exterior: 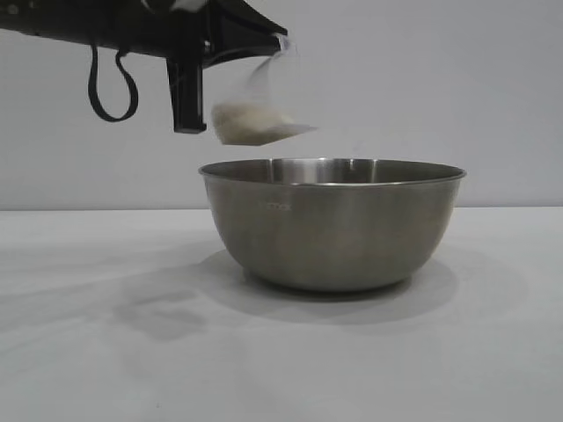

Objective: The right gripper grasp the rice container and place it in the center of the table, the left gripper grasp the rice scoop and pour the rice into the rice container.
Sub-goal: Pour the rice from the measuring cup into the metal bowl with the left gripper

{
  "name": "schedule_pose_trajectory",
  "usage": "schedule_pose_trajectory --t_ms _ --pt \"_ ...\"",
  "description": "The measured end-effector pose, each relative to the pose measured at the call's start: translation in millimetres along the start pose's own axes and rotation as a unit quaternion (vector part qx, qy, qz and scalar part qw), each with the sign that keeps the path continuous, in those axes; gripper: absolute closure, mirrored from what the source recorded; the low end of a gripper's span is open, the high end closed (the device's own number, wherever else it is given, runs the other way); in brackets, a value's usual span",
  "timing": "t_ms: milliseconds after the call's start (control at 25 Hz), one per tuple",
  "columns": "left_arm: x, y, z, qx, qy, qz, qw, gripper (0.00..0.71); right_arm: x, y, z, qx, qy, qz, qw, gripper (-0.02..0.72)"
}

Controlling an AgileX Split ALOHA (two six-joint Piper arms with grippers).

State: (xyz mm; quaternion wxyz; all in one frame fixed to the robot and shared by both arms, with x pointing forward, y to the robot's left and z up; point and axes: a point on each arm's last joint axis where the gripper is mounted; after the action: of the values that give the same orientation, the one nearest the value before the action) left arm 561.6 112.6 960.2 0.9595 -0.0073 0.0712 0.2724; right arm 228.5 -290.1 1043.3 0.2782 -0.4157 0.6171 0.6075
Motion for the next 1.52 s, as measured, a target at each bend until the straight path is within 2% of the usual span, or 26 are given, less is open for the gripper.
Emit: schedule_pose_trajectory --t_ms 240,480,800,1080,1200,1440,1520 --pt "-1.8 -1.9 -4.3 0.005 -0.086 -0.005 0.996 0.71 0.0 0.0 0.0 0.0 0.0 0.0 1.0 0.178" --pt "-5.8 -2.3 -6.4 0.013 -0.179 -0.026 0.983 0.71 0.0 0.0 0.0 0.0 0.0 0.0 1.0 0.178" --pt "-18.9 -8.2 -8.4 0.009 -0.294 -0.055 0.954 0.71 0.0 0.0 0.0 0.0 0.0 0.0 1.0 0.178" --pt "-22.5 -15.4 -2.7 -0.003 -0.362 -0.062 0.93 0.71 -0.2 0.0 0.0 0.0 0.0 -0.001 1.0 0.178" --pt "-21.4 -15.6 -3.9 0.005 -0.397 -0.06 0.916 0.71 -0.2 0.0 0.0 0.0 0.0 -0.001 1.0 0.178" --pt "-22.6 -15.3 -7.5 0.012 -0.491 -0.075 0.868 0.71 -0.2 0.0 0.0 0.0 0.0 -0.001 1.0 0.178" --pt "-23.4 -15.1 -8.1 0.012 -0.507 -0.081 0.858 0.71 -0.2 0.0 0.0 0.0 0.0 -0.001 1.0 0.178"
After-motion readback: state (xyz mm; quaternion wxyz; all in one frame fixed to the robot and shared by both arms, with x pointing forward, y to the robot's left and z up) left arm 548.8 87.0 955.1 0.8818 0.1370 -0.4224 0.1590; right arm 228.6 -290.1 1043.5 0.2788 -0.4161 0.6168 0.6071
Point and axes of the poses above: a point on each arm's last joint axis where the gripper is mounted, y pointing back along that axis away from the gripper, z along the wrist's bending axis when the last joint is at zero, x = y × z, and after that the axes turned 6 degrees about y, right-handed
